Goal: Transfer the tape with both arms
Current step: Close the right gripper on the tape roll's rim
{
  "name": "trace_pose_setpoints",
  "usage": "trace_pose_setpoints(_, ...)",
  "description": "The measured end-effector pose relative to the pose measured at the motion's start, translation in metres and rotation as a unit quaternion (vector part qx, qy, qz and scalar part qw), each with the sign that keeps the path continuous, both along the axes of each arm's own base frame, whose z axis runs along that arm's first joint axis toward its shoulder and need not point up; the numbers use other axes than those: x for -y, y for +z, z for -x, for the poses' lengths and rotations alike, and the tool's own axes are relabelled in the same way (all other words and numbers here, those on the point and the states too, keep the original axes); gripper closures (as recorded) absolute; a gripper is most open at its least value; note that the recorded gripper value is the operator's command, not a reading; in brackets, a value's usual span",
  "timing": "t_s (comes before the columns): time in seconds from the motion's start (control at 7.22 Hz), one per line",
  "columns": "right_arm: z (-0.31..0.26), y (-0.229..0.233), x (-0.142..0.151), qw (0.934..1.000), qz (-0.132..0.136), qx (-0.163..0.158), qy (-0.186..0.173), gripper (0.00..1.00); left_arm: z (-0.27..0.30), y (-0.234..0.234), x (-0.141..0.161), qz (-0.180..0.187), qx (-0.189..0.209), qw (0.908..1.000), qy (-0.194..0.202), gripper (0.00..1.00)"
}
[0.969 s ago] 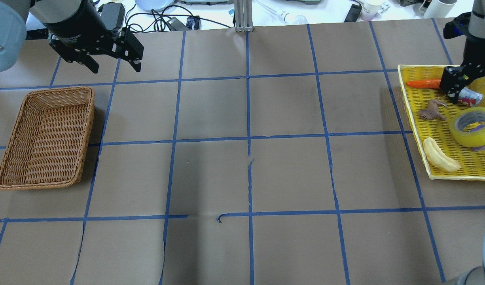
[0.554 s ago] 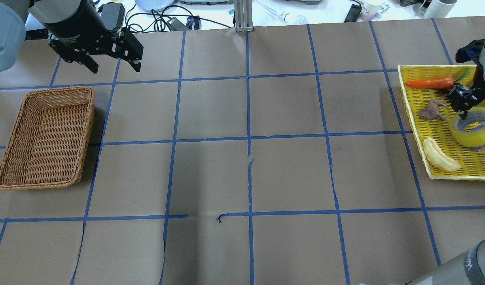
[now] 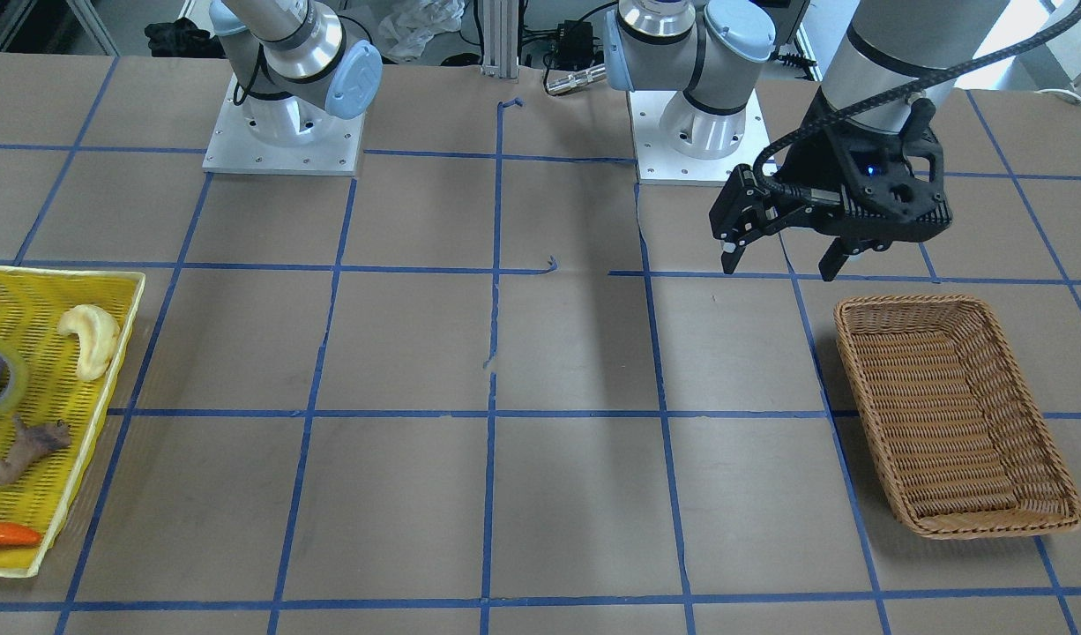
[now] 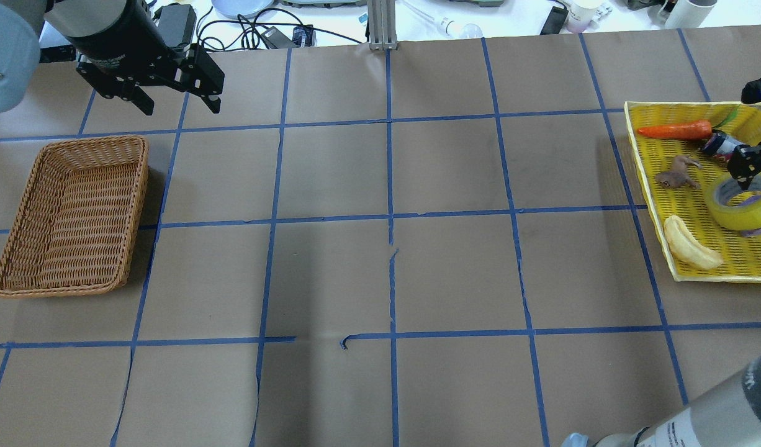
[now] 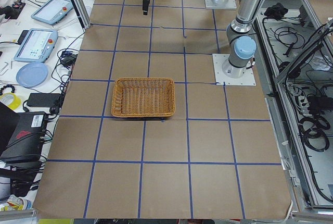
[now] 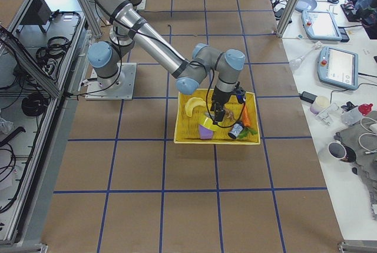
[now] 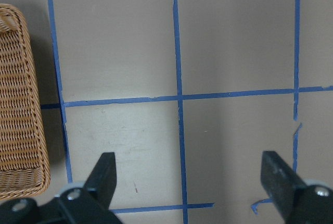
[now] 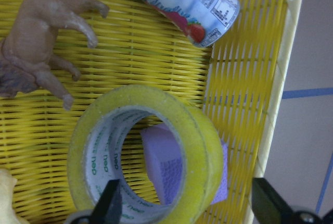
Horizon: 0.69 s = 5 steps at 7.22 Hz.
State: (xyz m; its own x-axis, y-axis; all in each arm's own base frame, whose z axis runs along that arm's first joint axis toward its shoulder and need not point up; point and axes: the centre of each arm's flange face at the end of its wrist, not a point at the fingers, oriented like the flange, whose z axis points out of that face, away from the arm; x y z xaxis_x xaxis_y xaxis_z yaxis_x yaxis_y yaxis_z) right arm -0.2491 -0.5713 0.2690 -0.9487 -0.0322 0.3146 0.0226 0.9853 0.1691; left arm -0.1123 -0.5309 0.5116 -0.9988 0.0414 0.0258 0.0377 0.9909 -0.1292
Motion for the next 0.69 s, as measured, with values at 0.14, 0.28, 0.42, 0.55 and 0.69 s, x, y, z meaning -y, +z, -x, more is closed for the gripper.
trace_pose_setpoints(0.14, 0.0066, -0.0023, 0.0, 1.0, 0.0, 0.001, -0.004, 0.63, 0.0001, 0.0002, -0.0002, 0.0, 0.0, 1.0, 0.0, 0.0)
trace_pose_setpoints(0.28, 0.0101, -0.0044, 0.0004, 1.0, -0.001, 0.001, -0.006, 0.95, 0.0001, 0.0002, -0.0004, 0.0, 0.0, 1.0, 0.0, 0.0)
trace_pose_setpoints(0.42, 0.0114, -0.0056, 0.0006, 1.0, -0.002, 0.003, -0.004, 1.0, 0.0001, 0.0, -0.0004, 0.0, 0.0, 1.0, 0.0, 0.0)
trace_pose_setpoints(0.55, 0.0117, -0.0059, 0.0009, 1.0, -0.003, 0.004, 0.001, 1.0, 0.0, -0.0001, -0.0005, 0.0, 0.0, 1.0, 0.0, 0.0)
trace_pose_setpoints(0.69, 0.0118, -0.0042, 0.0007, 1.0, -0.003, 0.004, 0.003, 1.0, 0.0, 0.0001, -0.0007, 0.0, 0.0, 1.0, 0.0, 0.0)
